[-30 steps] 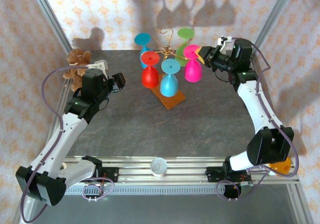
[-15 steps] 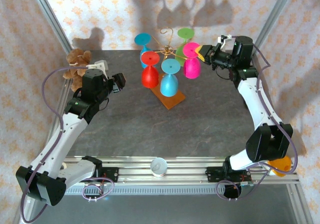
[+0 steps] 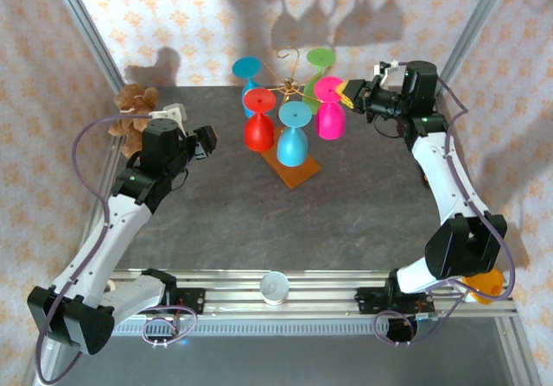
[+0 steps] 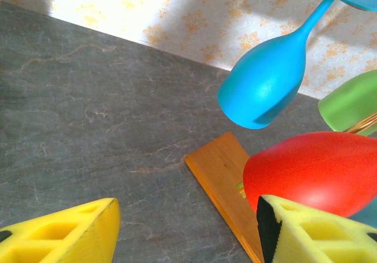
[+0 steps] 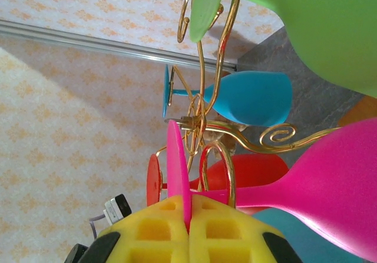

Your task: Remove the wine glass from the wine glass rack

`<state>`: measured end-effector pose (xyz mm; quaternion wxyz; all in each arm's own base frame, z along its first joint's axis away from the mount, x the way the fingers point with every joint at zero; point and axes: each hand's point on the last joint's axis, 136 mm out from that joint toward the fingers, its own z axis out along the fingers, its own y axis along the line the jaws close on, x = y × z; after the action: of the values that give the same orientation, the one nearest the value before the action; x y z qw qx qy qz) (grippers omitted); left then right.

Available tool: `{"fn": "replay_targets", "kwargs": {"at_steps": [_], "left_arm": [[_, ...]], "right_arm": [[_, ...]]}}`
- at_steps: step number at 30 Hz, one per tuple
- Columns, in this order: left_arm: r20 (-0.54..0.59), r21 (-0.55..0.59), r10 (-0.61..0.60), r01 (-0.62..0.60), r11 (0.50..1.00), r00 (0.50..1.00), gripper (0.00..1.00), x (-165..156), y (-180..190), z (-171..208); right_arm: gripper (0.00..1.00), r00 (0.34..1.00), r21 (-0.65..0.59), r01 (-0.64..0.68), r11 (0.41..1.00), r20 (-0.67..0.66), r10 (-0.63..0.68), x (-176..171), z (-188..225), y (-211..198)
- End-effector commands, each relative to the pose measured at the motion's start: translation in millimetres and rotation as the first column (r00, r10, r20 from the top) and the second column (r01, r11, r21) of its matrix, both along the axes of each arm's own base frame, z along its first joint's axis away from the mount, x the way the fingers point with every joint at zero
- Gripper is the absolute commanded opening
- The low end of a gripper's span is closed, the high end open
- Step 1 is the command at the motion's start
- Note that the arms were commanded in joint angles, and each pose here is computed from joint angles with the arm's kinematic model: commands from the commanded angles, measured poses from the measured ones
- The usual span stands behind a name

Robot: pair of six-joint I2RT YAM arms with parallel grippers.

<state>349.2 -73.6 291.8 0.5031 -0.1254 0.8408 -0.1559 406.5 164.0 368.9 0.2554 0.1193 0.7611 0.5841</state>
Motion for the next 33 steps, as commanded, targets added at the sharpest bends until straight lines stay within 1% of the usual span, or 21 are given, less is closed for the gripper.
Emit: {"fn": "replay_targets", "kwargs": {"at_steps": [1,17,24,33], "left_arm": [[0.033,0.002,0.015,-0.015,1.000,0.999,0.64,4,1,5],[0.037,-0.016,0.006,-0.005,1.000,0.999,0.64,6,-3,5],[0.043,-0.010,0.007,-0.007,1.000,0.999,0.64,5,-2,7],[0.043,-0.007,0.009,-0.008,1.000,0.999,0.64,5,-1,6]], "right_arm": [[0.00,0.997,-0.009,-0.038,0.999,0.069,0.039,-11,20,2],[0.00,0.989,-0.038,-0.101,0.994,0.104,0.104,-20,28,21],[0.00,0.989,-0.043,-0.105,0.994,0.103,0.109,-15,32,26],[0.00,0.991,-0.031,-0.091,0.995,0.093,0.093,0,35,30]]}}
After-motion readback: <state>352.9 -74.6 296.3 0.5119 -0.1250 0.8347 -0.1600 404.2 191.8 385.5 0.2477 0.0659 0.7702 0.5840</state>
